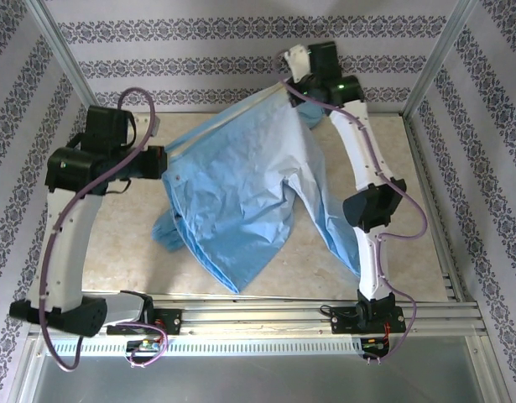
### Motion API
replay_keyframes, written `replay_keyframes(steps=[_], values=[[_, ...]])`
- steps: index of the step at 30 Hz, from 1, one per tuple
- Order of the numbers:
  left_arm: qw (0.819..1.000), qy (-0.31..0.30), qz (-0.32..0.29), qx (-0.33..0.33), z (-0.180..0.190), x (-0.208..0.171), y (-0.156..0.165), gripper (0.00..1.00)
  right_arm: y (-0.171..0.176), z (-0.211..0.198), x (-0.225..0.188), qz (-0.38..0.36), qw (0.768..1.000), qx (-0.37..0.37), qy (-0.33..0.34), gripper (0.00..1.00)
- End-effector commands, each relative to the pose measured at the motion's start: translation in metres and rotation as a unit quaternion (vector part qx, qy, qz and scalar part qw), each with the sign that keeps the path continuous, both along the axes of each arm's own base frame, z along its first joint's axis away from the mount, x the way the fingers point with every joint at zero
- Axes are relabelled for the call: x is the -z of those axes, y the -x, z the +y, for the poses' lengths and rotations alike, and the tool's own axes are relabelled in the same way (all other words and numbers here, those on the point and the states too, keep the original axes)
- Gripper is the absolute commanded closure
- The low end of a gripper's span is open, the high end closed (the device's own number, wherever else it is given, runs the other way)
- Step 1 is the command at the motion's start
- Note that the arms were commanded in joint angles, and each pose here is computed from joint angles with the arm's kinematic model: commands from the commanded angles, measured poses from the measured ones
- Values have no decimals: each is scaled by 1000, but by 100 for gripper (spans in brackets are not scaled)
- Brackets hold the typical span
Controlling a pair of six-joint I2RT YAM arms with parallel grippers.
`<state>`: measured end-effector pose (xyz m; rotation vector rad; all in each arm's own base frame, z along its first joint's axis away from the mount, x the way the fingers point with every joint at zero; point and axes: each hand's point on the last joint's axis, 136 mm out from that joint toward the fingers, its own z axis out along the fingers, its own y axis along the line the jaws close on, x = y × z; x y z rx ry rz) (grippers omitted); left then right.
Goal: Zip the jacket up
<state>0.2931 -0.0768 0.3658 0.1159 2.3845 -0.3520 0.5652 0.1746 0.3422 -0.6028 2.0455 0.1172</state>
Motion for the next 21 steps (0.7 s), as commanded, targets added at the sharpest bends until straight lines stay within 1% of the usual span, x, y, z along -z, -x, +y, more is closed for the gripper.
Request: replay_keyframes(steps=[1, 3, 5, 6, 9, 13, 15, 17, 21], values=[[1000, -4, -26, -16, 22, -20, 1, 100, 13, -80, -47, -44, 991, 110, 55, 100], [999, 15, -20, -33, 31, -17, -4, 100, 24, -76, -44, -36, 993, 103, 50, 100], [998, 36, -5, -47, 36, -3, -5, 100, 32, -67, -29, -21, 995, 88, 32, 100], [997, 50, 9, -52, 36, 9, -4, 100, 35, -61, -15, -10, 996, 82, 21, 100], [992, 91, 55, -71, 37, 50, 4, 100, 42, -48, 41, 32, 997, 70, -12, 100], [983, 115, 93, -106, 44, 93, 24, 100, 46, -28, 125, 128, 990, 46, -48, 100], [981, 119, 102, -115, 48, 101, 32, 100, 45, -22, 155, 159, 985, 42, -47, 100], [980, 121, 106, -117, 49, 103, 38, 100, 40, -20, 177, 181, 982, 44, -40, 100], [982, 115, 101, -115, 51, 96, 46, 100, 23, -22, 194, 192, 979, 52, -38, 100]])
